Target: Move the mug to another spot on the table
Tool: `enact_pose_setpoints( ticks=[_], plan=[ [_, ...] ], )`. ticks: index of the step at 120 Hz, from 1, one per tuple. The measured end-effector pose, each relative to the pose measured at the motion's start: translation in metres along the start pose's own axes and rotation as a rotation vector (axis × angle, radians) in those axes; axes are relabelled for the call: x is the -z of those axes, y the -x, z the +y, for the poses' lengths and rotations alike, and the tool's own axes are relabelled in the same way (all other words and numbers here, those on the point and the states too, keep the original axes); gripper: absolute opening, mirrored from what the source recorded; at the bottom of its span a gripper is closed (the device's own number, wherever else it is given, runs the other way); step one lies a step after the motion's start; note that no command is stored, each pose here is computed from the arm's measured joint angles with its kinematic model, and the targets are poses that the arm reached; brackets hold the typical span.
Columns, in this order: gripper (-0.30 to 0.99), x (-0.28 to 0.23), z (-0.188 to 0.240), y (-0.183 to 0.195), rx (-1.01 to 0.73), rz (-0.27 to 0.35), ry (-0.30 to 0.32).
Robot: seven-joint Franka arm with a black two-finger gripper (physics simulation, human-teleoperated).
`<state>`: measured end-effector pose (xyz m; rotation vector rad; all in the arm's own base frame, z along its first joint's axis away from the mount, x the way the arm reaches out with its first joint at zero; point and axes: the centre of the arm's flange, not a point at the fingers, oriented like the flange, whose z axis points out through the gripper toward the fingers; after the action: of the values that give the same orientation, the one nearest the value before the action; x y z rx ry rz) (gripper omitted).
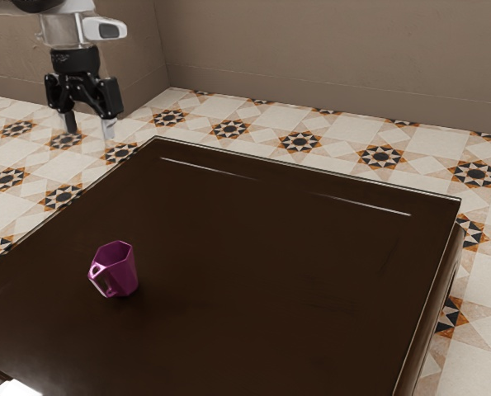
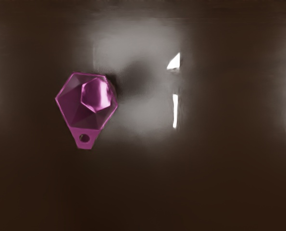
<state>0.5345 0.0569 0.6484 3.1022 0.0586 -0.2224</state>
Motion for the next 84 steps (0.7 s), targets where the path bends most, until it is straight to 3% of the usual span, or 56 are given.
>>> enact_pose_setpoints(
  ticks=[7, 15, 24, 44, 84],
  plan=[
    [0.67, 0.003, -0.011, 0.002, 0.013, 0.044, 0.001],
    [0.67, -0.010, -0.018, 0.030, 0.017, 0.070, 0.013],
    [0.67, -0.062, -0.014, 0.055, -0.001, 0.065, 0.027],
    [0.67, -0.180, -0.014, 0.060, 0.020, 0.076, 0.039],
    [0.67, -0.298, -0.053, 0.072, 0.190, 0.135, 0.023]
  ],
)
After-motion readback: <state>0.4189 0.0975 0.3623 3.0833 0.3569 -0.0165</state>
